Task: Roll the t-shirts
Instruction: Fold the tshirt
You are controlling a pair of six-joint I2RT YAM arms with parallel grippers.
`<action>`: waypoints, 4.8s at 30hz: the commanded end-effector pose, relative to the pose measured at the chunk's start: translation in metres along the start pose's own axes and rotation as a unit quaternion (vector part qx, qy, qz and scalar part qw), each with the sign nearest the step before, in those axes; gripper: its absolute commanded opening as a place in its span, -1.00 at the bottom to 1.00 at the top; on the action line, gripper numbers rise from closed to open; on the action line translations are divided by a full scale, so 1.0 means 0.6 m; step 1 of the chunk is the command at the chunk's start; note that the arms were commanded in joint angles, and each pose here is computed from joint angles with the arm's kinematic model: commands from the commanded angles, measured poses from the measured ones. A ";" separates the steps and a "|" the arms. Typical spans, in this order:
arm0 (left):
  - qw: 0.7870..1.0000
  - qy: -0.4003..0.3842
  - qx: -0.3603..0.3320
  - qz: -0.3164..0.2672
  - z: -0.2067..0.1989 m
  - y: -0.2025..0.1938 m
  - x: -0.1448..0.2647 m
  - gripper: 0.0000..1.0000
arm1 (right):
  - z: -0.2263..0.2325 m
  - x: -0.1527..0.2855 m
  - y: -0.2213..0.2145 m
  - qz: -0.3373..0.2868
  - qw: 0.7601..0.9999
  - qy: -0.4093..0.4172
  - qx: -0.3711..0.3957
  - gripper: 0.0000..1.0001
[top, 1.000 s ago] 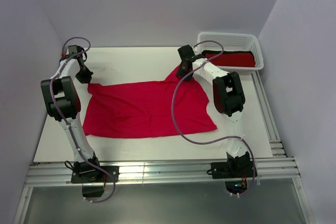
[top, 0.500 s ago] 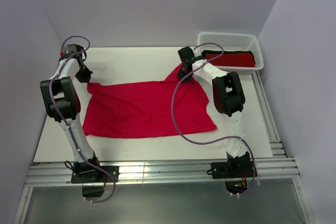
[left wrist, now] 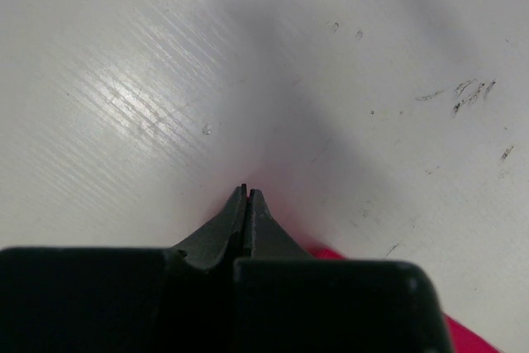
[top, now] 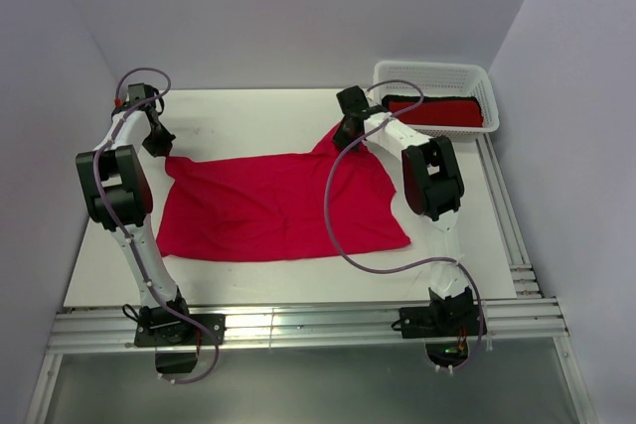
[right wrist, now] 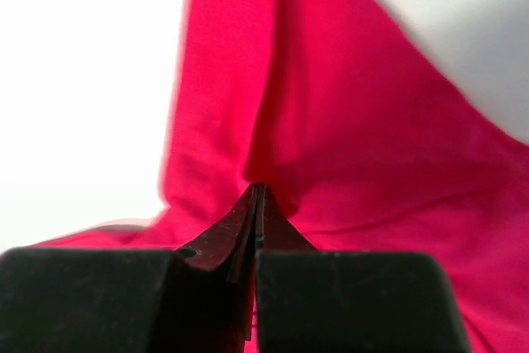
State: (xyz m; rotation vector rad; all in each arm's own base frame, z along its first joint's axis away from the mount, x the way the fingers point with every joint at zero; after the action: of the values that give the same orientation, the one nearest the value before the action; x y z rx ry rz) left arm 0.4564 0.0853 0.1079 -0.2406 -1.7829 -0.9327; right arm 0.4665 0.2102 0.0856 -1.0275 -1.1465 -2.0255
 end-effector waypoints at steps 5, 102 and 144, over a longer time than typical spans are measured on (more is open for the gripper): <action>0.999 -0.017 -0.007 -0.033 -0.010 0.027 0.042 -0.99 | 0.164 0.072 0.109 -0.073 0.969 0.233 -0.039 -1.00; 1.000 -0.017 0.019 0.001 -0.018 0.015 0.034 -0.99 | -0.026 0.054 0.200 -0.191 0.970 0.049 0.140 -1.00; 0.996 -0.051 0.075 0.011 0.035 0.009 0.062 -0.99 | -0.081 0.146 0.152 -0.153 0.972 0.118 0.131 -1.00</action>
State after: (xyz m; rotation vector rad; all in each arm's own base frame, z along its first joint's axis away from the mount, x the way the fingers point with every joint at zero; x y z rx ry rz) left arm 0.4249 0.0930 0.1135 -0.2548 -1.8483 -0.7507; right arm 0.4747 0.1218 0.1473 -0.5793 -1.4232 -2.0147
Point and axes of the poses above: each gripper's point midway between its finger pads, its own x axis back along the fingers, its own z axis along the line the jaws close on, y = z × x, the point moved 6 cm from there along x, back along the fingers, and after that the axes turned 3 degrees about x, right-handed, at the moved point
